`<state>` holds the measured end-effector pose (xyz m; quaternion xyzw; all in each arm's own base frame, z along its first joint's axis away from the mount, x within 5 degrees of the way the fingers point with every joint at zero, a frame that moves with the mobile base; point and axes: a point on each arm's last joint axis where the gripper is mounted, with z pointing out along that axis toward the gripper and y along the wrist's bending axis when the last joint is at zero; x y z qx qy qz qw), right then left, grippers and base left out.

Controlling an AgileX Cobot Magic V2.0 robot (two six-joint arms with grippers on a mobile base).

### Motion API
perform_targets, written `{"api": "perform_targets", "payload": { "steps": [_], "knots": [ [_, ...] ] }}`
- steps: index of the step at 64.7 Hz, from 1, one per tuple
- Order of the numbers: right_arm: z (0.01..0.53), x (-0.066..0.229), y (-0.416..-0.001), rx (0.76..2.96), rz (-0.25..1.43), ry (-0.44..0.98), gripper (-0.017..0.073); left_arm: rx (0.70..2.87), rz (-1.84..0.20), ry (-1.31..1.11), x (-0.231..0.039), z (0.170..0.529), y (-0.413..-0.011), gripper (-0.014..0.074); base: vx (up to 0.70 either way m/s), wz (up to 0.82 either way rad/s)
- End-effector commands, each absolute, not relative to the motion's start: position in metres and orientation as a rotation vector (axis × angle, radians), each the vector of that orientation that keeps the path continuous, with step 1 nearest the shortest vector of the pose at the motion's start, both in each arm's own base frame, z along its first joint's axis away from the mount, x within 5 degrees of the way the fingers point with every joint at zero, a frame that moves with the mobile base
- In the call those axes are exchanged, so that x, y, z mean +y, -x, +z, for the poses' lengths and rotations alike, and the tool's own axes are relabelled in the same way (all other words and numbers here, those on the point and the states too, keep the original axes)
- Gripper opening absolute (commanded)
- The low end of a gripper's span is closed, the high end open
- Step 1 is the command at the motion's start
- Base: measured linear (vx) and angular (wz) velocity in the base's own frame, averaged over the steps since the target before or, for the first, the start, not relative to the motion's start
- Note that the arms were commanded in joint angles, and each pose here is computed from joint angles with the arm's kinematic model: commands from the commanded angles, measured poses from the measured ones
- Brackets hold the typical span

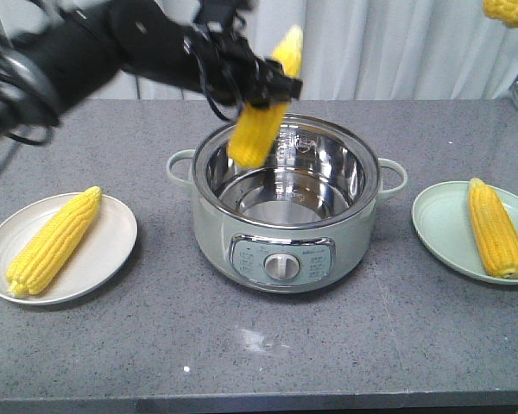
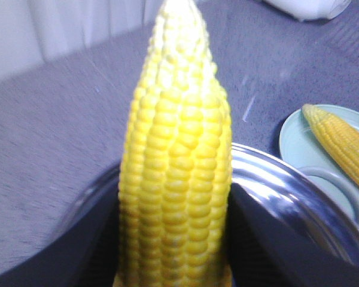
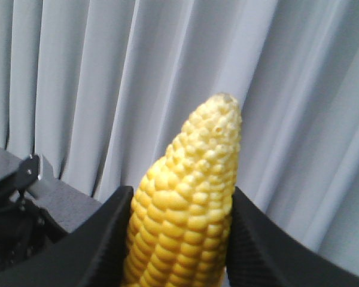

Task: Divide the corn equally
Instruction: 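Lift the last corn cob out of the pot with the left gripper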

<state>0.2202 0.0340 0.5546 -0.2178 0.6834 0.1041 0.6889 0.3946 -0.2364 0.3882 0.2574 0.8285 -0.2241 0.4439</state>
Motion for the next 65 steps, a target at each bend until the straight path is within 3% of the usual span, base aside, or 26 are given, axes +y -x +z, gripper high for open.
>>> {"api": "perform_targets", "payload": {
  "steps": [1, 16, 29, 45, 65],
  "knots": [
    [0.568, 0.033, -0.209, 1.471, 0.244, 0.452, -0.0004, 1.883, -0.489, -0.636, -0.21, 0.462, -0.355, -0.0008, 0.0, 0.0],
    [0.561, 0.037, -0.206, 1.55, 0.336, 0.455, -0.0004, 1.93, -0.39, -0.662, -0.171, 0.509, -0.294, -0.0008, 0.0, 0.0],
    [0.552, 0.045, -0.2, 1.639, 0.433, 0.549, -0.0004, 2.036, -0.373, -0.724, -0.154, 0.518, -0.259, -0.0008, 0.0, 0.0],
    [0.544, 0.056, -0.189, 1.714, 0.583, 0.671, -0.0004, 2.041, -0.381, -0.719, -0.139, 0.532, -0.231, -0.0008, 0.0, 0.0],
    [0.539, 0.059, -0.185, 1.755, 0.608, 0.728, -0.0004, 1.993, -0.385, -0.707, -0.129, 0.545, -0.213, -0.0008, 0.0, 0.0]
  ]
}}
